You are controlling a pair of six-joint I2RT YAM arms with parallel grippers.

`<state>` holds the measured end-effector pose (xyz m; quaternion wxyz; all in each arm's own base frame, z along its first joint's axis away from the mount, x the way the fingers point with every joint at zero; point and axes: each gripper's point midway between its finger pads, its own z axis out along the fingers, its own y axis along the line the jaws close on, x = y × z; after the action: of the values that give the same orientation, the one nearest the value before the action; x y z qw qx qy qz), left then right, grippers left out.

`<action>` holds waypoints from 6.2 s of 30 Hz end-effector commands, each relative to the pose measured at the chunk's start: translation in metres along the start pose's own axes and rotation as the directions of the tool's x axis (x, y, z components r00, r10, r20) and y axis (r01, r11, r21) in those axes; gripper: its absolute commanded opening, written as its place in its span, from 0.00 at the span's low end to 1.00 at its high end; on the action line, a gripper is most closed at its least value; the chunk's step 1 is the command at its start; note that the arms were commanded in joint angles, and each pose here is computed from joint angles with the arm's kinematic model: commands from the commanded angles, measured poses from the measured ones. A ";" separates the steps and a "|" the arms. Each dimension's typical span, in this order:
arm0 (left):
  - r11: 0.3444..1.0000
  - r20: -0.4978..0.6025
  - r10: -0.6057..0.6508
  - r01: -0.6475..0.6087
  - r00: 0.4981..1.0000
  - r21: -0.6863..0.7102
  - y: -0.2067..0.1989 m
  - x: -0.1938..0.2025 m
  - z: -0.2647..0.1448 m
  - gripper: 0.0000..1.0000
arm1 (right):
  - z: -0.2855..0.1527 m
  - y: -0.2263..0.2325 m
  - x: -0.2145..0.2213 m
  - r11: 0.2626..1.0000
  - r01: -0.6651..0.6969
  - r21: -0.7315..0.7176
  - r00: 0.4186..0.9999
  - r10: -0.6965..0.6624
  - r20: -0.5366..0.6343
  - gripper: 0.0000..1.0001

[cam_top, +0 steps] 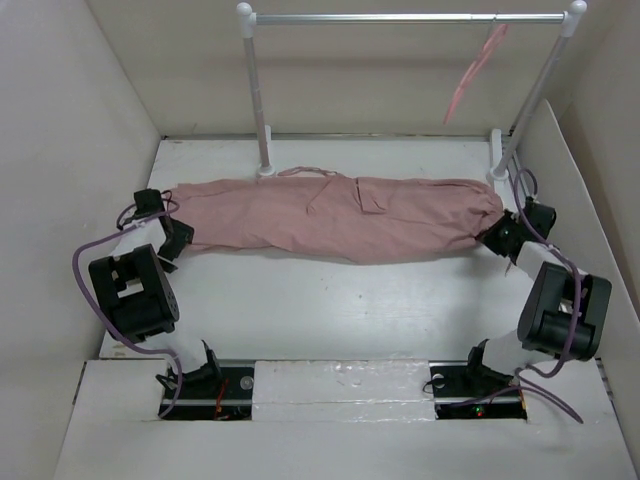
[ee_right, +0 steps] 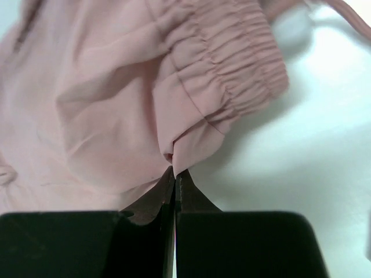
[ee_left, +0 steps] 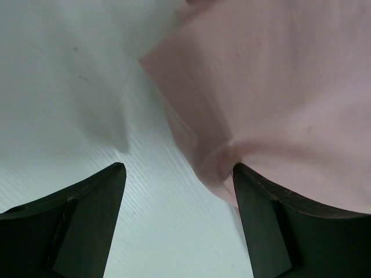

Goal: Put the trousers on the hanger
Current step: Fold the trousers at the center of the board.

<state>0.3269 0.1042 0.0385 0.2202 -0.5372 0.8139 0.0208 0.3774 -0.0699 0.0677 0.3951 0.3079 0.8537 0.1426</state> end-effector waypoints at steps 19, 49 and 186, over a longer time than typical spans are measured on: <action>0.993 -0.185 0.025 -0.002 0.982 0.122 -0.022 0.040 0.016 0.66 | -0.071 -0.060 0.022 0.995 0.094 0.044 0.996 -0.094 -0.007 0.00; 0.968 0.100 0.053 -0.027 0.994 -0.251 0.087 -0.011 -0.063 0.01 | -0.133 -0.066 0.051 0.981 0.116 0.158 0.989 -0.100 -0.105 0.28; 0.760 0.124 0.572 -0.580 0.811 0.292 -0.055 0.150 -0.093 0.61 | -0.167 0.132 0.305 0.502 0.616 -0.607 0.548 -0.827 -0.127 0.02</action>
<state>0.2799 -0.0729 0.0444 0.2556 -0.2109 0.9433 -0.0188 0.1588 0.2268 0.0538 0.2942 -0.2383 0.8981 0.2238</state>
